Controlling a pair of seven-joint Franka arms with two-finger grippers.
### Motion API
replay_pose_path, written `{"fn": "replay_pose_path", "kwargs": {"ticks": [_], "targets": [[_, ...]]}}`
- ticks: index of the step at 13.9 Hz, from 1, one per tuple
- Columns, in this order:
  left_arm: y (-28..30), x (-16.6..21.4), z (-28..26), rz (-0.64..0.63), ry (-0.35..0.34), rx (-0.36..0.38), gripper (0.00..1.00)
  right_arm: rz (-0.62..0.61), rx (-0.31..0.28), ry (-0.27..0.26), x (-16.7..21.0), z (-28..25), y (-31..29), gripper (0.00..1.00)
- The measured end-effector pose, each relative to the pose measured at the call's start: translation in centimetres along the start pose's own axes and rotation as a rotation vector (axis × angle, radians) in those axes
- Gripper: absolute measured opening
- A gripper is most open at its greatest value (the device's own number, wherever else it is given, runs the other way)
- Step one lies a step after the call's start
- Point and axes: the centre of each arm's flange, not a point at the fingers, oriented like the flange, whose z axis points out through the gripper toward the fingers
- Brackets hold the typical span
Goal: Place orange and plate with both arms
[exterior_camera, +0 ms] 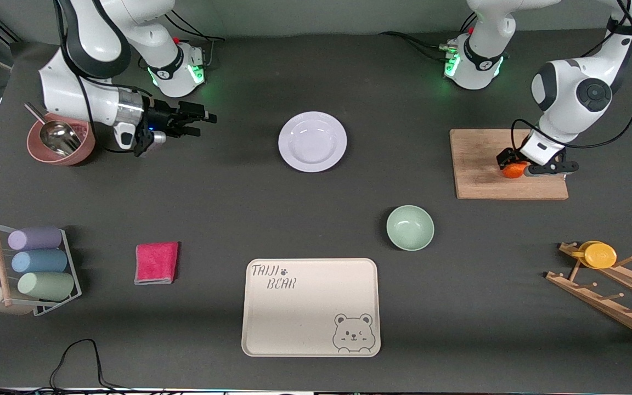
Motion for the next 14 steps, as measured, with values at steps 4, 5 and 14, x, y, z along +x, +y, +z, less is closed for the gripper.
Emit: {"fn": "replay_pose_path", "kwargs": {"ticks": [4,5,14], "targets": [[-0.1,0.1,1.6,0.028,0.023,0.002,1.00,-0.028,0.130,0.033,-0.4,3.9,3.8,1.00],[-0.2,0.1,2.2,0.031,0.026,0.002,1.00,-0.035,0.152,0.042,-0.6,5.0,4.9,1.00],[-0.7,-0.5,4.2,0.036,0.021,0.003,0.67,-0.086,0.292,0.080,-2.5,12.1,13.8,1.00]]}}
